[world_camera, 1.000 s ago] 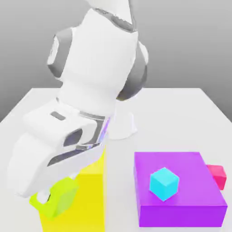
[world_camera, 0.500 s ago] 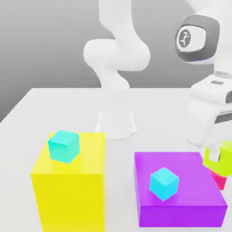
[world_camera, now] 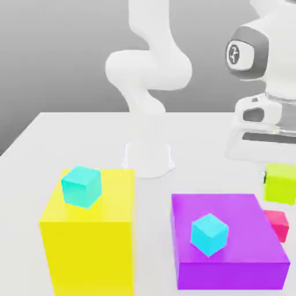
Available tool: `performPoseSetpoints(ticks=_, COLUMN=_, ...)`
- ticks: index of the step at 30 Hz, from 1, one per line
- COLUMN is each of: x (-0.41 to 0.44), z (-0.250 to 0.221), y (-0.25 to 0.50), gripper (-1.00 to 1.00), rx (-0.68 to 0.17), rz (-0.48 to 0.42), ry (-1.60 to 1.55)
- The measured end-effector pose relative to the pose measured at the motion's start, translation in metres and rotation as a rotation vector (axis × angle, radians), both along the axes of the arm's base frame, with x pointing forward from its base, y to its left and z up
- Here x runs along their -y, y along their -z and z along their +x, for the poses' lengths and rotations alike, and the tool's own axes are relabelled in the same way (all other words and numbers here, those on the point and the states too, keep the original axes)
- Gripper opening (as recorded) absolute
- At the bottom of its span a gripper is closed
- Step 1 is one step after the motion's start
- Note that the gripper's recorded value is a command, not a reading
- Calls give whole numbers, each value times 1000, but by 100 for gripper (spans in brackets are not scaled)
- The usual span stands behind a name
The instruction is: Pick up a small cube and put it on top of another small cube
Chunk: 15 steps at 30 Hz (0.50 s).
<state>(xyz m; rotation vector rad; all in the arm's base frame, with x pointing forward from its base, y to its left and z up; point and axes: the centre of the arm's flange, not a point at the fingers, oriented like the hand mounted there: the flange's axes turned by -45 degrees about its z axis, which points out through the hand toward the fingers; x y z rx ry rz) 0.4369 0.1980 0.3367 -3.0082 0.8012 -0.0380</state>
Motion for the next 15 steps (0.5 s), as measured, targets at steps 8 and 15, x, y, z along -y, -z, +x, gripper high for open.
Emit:
performPoseSetpoints(ticks=8, x=74, z=-2, y=25, gripper=-100, rx=-32, rz=-16, ry=464)
performPoseSetpoints(ticks=15, x=84, z=-1, y=68, gripper=100, rx=-33, rz=-15, ry=495)
